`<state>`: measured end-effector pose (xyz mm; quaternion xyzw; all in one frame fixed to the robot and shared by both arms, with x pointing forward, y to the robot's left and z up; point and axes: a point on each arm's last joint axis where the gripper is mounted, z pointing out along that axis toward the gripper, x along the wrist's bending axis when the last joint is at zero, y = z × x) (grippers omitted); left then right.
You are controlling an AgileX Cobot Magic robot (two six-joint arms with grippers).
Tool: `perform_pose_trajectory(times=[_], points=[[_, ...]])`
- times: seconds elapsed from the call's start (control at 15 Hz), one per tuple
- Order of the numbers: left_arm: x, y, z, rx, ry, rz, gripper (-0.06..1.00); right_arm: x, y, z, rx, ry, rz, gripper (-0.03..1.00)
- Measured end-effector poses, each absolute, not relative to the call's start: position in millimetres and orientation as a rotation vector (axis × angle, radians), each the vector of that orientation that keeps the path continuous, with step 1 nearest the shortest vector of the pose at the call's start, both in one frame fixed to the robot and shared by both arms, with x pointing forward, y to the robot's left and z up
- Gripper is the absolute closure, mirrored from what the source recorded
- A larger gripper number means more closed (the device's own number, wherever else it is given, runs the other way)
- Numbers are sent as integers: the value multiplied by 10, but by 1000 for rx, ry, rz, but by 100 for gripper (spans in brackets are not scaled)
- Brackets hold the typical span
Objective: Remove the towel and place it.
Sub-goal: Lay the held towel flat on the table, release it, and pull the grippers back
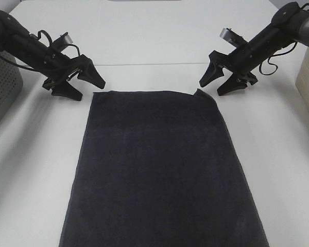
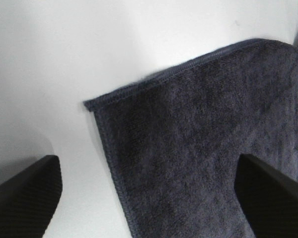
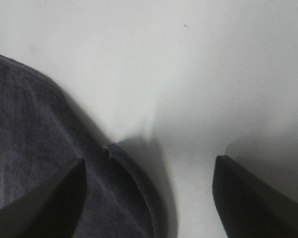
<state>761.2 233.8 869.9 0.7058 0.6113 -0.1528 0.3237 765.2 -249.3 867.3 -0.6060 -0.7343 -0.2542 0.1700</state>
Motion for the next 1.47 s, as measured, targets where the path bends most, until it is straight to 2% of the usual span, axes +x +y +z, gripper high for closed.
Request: perform_pose_trajectory(times=[0.4, 0.73, 1.47], points=[[7560, 2266, 8680, 1906, 1578, -458, 5, 7643, -2486, 8618, -1800, -1980, -693, 27], [7532, 2261, 8673, 1956, 1570, -470, 6, 7493, -2461, 8506, -1802, -1863, -628, 31], [7469, 1976, 8679, 2085, 1545, -438, 7, 7358, -2478, 8471, -1795, -1861, -536, 33]])
